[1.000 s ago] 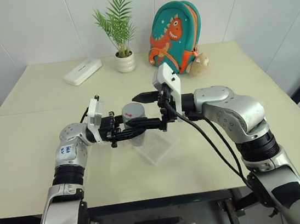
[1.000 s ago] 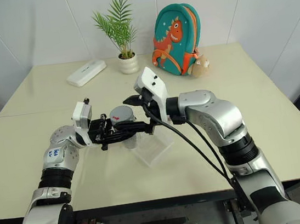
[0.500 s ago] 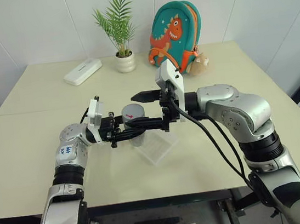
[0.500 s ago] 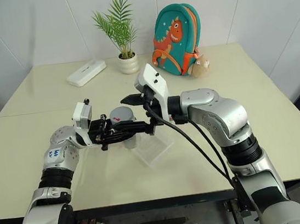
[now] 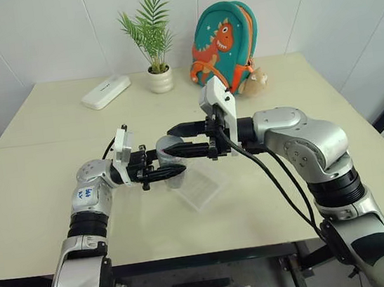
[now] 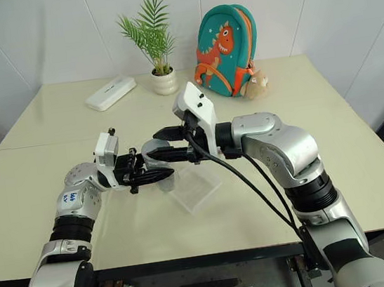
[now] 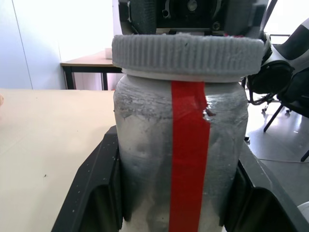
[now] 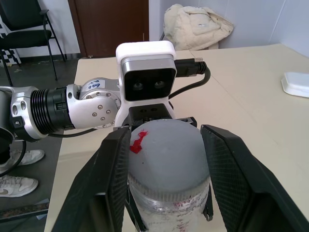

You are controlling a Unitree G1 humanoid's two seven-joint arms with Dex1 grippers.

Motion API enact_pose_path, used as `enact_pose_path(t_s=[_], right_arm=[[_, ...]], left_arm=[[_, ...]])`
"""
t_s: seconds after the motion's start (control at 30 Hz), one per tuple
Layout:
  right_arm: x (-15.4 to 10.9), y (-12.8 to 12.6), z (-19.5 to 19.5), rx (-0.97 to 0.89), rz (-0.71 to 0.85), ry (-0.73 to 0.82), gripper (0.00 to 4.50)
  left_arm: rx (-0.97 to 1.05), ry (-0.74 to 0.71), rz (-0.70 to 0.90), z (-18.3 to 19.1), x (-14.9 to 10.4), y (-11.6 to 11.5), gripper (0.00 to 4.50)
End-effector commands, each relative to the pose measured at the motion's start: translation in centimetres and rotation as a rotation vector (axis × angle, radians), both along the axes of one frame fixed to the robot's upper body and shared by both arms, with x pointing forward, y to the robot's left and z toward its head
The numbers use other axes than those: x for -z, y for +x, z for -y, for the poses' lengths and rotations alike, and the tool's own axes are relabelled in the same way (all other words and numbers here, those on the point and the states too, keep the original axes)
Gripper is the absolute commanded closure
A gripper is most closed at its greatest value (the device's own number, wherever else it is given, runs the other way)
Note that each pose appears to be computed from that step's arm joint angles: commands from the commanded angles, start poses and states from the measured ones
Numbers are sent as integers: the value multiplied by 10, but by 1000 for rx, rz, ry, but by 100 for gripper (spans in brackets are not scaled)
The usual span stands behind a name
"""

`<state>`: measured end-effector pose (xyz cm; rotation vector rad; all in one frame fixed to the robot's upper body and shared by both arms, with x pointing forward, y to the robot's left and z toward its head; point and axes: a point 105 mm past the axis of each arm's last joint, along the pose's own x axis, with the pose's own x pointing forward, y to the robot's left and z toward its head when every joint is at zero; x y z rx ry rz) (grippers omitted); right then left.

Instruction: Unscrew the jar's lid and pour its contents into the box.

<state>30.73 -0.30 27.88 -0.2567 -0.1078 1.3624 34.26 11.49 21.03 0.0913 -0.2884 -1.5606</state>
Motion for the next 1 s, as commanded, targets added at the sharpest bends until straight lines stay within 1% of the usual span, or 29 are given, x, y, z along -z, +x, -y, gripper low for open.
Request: enact_pose_path(t_s=[0.03,0.47,0.57,0.63,0.67,0.83,1.0], right_arm=[[-2,-4,-3,-18,29,-11,213],[-9,-8,-5,-41,39,2,213],[-10,-7,-5,-38,48,6,152],[-12,-8,-6,-39,53,12,80],[-13,-8,-6,-41,55,16,52],[-16,-8,-6,-37,61,21,52],[-12,-2,-5,-14,54,10,52]], left_arm=[[21,-22,72,1,-17,-3,249],[24,-15,87,2,-19,-3,249],[25,-15,89,3,-19,-3,249],[25,-15,90,3,-19,-4,249],[26,-15,90,3,-19,-4,249],[27,-16,92,3,-19,-4,249],[29,-18,98,3,-19,-4,249]])
